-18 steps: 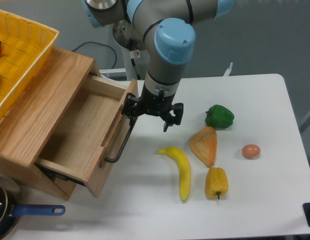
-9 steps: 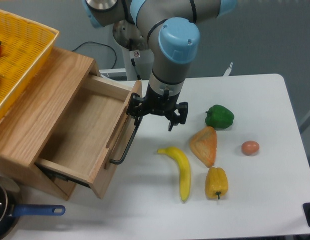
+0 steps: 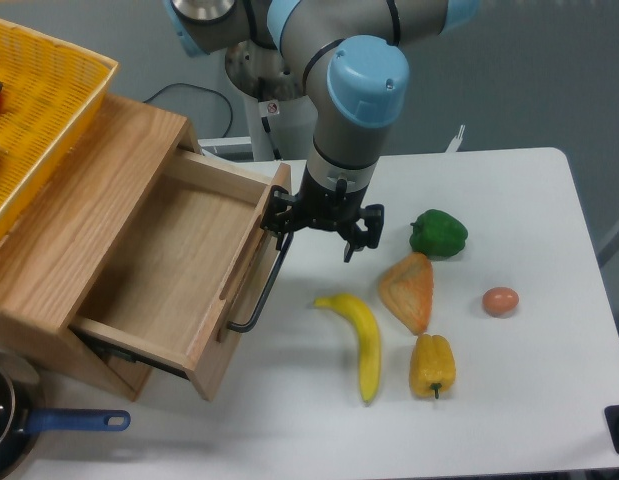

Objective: Slide the top drawer open
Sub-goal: 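Keep pulling the handle to extend the drawer further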

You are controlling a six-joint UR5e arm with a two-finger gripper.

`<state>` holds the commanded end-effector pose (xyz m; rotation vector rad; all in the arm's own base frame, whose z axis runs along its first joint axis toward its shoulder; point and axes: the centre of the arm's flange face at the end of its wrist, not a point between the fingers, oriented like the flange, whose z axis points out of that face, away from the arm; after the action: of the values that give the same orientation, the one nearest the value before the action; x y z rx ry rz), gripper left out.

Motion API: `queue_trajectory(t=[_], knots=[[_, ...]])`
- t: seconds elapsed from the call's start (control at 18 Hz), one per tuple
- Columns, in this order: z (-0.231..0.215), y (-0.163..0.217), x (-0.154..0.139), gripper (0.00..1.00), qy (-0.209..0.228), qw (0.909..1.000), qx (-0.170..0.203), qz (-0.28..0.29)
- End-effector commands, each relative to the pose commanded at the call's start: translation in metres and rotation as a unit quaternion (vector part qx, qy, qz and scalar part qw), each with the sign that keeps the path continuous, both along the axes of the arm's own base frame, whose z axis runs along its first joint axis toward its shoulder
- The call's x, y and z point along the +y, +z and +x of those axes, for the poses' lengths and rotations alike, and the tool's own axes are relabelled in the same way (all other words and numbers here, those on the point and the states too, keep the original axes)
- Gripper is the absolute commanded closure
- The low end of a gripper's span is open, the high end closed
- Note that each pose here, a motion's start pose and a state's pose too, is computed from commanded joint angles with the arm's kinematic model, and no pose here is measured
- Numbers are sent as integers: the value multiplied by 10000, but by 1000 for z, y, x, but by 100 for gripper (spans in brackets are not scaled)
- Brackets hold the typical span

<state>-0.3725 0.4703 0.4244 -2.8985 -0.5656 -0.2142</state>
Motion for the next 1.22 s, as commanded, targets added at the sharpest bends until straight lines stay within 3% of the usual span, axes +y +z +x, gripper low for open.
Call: queue_trajectory(t=[1.22], knots=[[-21,4,-10,0,-70,9999,77,43]])
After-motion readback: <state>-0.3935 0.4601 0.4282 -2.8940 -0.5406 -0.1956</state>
